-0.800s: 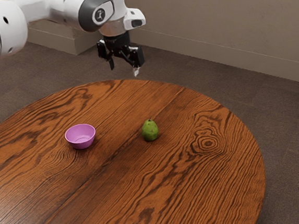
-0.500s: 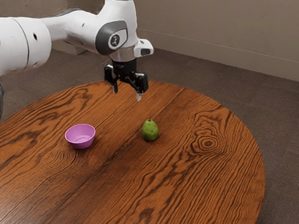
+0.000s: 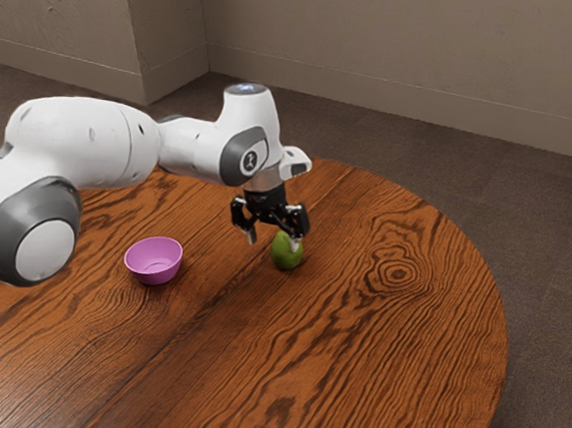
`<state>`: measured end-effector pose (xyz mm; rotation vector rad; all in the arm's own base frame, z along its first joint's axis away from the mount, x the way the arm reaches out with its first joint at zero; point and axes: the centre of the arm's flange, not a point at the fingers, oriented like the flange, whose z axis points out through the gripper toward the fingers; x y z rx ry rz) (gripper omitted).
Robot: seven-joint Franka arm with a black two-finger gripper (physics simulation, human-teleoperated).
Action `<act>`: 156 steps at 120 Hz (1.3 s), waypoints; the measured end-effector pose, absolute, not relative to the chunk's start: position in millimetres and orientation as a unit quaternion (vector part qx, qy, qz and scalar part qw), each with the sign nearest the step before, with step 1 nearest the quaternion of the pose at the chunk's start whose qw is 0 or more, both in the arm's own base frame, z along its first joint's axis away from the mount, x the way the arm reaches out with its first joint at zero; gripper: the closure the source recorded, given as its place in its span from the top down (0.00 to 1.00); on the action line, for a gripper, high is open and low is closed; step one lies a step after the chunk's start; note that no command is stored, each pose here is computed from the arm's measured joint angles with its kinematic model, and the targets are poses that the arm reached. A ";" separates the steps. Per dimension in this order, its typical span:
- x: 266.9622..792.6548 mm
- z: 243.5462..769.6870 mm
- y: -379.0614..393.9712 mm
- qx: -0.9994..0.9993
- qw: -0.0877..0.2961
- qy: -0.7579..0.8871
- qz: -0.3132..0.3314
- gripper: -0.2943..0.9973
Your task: Place the pear in the bowl.
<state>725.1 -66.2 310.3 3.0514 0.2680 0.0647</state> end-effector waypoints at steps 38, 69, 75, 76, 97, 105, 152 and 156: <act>741.4 278.8 -59.3 0.990 0.059 0.108 0.066 0.72; 749.0 269.2 -60.2 0.988 0.066 0.110 0.086 0.65; 749.2 266.6 -61.0 0.988 0.066 0.110 0.086 0.64; 749.3 266.2 -61.0 0.988 0.066 0.110 0.086 0.64; 753.6 261.0 -64.8 0.988 0.068 0.109 0.091 0.61; 756.0 258.6 -65.7 0.987 0.068 0.108 0.093 0.61; 758.9 259.9 -67.6 0.987 0.069 0.107 0.098 0.59; 758.6 261.6 -66.6 0.987 0.068 0.107 0.098 0.59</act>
